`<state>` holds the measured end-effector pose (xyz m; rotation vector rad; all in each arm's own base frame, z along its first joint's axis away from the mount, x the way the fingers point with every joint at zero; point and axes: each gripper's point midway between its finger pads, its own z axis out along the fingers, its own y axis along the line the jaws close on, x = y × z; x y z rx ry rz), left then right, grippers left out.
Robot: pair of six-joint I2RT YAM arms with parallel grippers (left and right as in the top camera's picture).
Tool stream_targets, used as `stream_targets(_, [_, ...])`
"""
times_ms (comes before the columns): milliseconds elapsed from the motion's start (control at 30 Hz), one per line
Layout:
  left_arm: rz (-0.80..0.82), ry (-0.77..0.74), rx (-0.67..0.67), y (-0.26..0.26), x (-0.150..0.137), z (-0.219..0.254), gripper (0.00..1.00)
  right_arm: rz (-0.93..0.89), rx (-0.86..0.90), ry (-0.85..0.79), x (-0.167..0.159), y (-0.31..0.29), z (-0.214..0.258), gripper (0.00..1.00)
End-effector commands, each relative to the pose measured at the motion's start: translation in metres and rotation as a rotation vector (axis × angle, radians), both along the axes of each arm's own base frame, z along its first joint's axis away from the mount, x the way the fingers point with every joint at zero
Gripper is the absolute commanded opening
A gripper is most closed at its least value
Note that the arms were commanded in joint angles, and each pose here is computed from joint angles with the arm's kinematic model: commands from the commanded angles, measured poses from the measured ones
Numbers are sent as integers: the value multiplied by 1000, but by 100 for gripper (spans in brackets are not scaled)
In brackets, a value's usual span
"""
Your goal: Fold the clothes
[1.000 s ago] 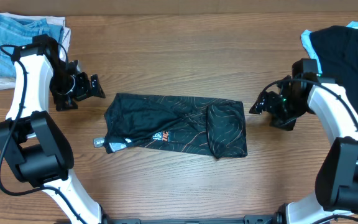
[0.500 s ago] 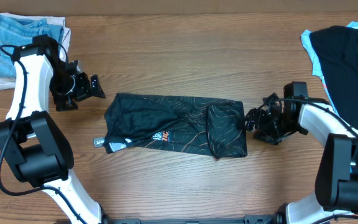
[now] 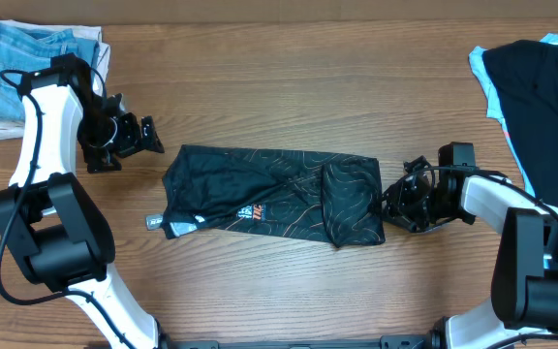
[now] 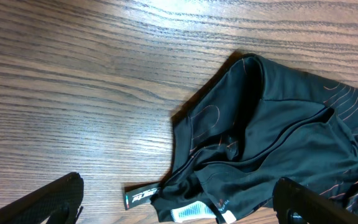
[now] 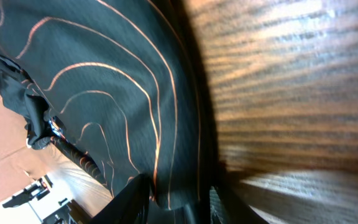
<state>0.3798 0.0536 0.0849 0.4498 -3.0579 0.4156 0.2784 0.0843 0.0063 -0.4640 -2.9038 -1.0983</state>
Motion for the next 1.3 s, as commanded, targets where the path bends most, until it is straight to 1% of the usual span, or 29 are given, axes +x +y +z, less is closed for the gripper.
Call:
stream_targets(0, [12, -10, -17, -3, 4, 3, 100, -18, 22, -4, 2, 4, 2, 34])
stream_targets(33, [12, -10, -17, -3, 4, 3, 100, -16, 25, -11, 3, 4, 2, 34])
stream_targets(133, [12, -11, -17, -3, 4, 3, 100, -21, 26, -17, 5, 5, 2, 22])
stream_targets(167, [12, -11, -16, -3, 4, 3, 100, -25, 27, -16, 6, 6, 2, 15])
stream_targets(200, [12, -11, -17, -3, 4, 3, 100, -28, 28, -17, 7, 6, 2, 5])
stream_targets(333, [11, -10, -16, -3, 4, 3, 100, -41, 7, -12, 8, 3, 0, 4])
stream_targets(433, [12, -8, -17, -3, 4, 3, 100, -101, -64, 29, 9, -9, -8, 4])
stream_targets(667, [11, -7, -17, -3, 3, 3, 100, -176, -173, 31, 16, -33, 0, 4])
stream_targets(967, [11, -7, -17, -3, 3, 3, 100, -259, -385, -21, 25, -75, 50, 4])
stream_targets(1133, [12, -8, -17, -3, 3, 3, 100, -270, -418, -71, 32, -76, 85, 4])
stream_targets(1267, [12, -7, -18, -3, 3, 3, 100, -233, -424, -104, 33, -63, 93, 4])
